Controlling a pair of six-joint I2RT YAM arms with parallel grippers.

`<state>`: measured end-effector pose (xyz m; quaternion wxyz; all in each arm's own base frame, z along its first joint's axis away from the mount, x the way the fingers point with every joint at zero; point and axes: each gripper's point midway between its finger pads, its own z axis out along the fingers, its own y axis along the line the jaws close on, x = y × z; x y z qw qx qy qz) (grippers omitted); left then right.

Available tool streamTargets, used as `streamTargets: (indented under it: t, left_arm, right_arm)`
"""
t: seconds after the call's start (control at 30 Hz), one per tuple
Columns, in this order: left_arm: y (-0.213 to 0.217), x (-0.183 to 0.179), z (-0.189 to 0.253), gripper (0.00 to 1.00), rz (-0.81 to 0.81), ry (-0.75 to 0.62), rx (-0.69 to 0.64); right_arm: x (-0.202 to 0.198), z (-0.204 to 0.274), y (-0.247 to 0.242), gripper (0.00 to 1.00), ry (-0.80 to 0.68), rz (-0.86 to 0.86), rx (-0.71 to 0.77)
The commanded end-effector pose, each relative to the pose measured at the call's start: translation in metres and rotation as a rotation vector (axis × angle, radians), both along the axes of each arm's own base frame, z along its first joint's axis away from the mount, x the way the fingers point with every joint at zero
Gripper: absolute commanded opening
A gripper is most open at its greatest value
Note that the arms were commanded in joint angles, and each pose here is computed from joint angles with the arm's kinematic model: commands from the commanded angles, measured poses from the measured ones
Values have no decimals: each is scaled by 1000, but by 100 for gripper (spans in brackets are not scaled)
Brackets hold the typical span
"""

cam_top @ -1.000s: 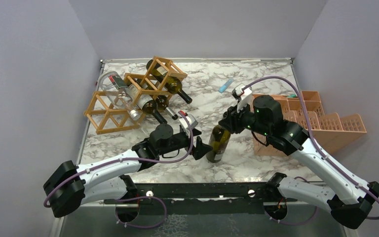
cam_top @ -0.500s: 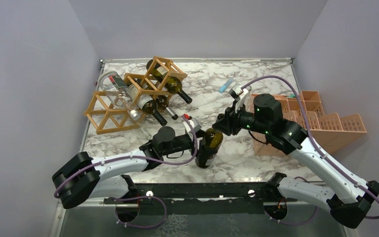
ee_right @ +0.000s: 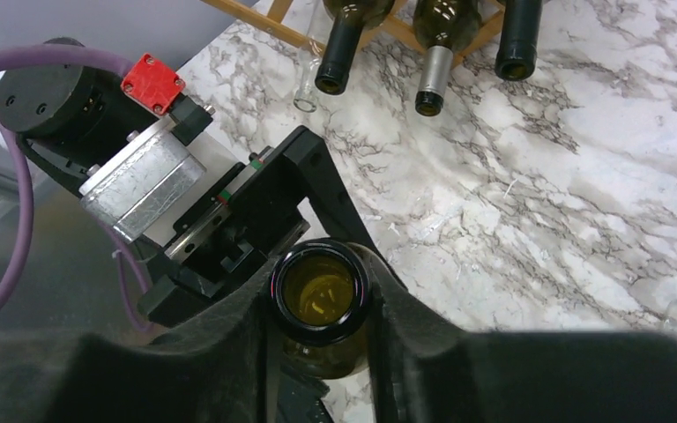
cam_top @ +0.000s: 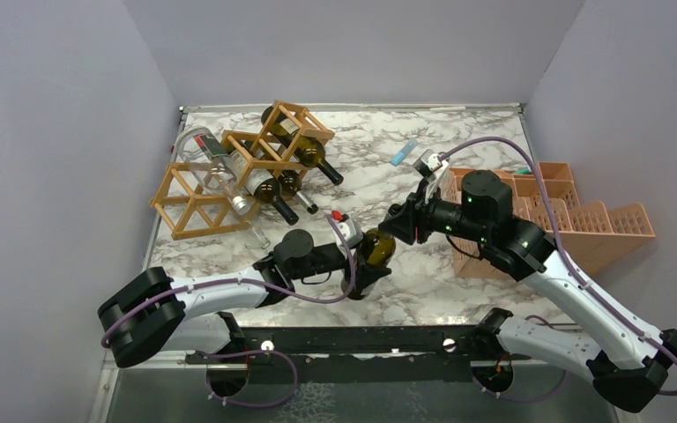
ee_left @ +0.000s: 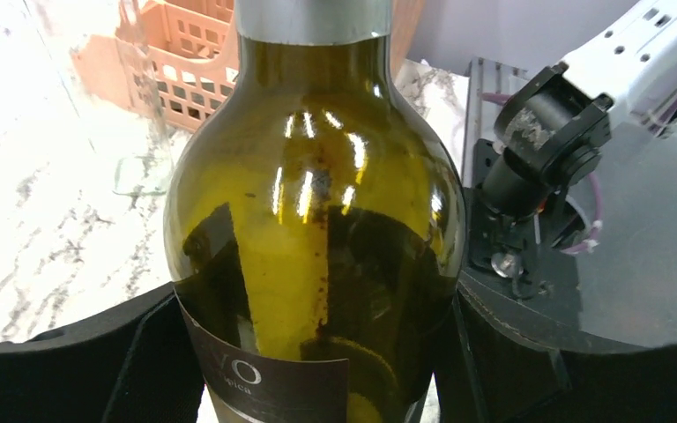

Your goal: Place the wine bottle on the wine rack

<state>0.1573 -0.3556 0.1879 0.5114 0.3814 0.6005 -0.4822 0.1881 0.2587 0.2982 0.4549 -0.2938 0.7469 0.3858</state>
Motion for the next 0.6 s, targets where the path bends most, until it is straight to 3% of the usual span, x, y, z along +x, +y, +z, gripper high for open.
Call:
streamTargets:
  t: [0.0,0.1,0.2,0.43,0.57]
  left_arm:
    - [0,19,21,0,56,-247,-4]
    - [-4,30,30,0,61,-410,30]
    - [-9,34,40,0,31,-602,62]
    - [-18,51,70,0,33,-1060,151]
    - [-22,59,88,0,46,-1298,205]
  right_arm:
    - [-10,25,-10,47,-17,-13,44]
    - [-14,17,-23,64,15,-51,-16]
    - [-19,21,-39,70,23,-101,-49]
    - [-30,38,-68,71,20,-183,-67]
    - [-33,12,-77,71,109,-223,-148]
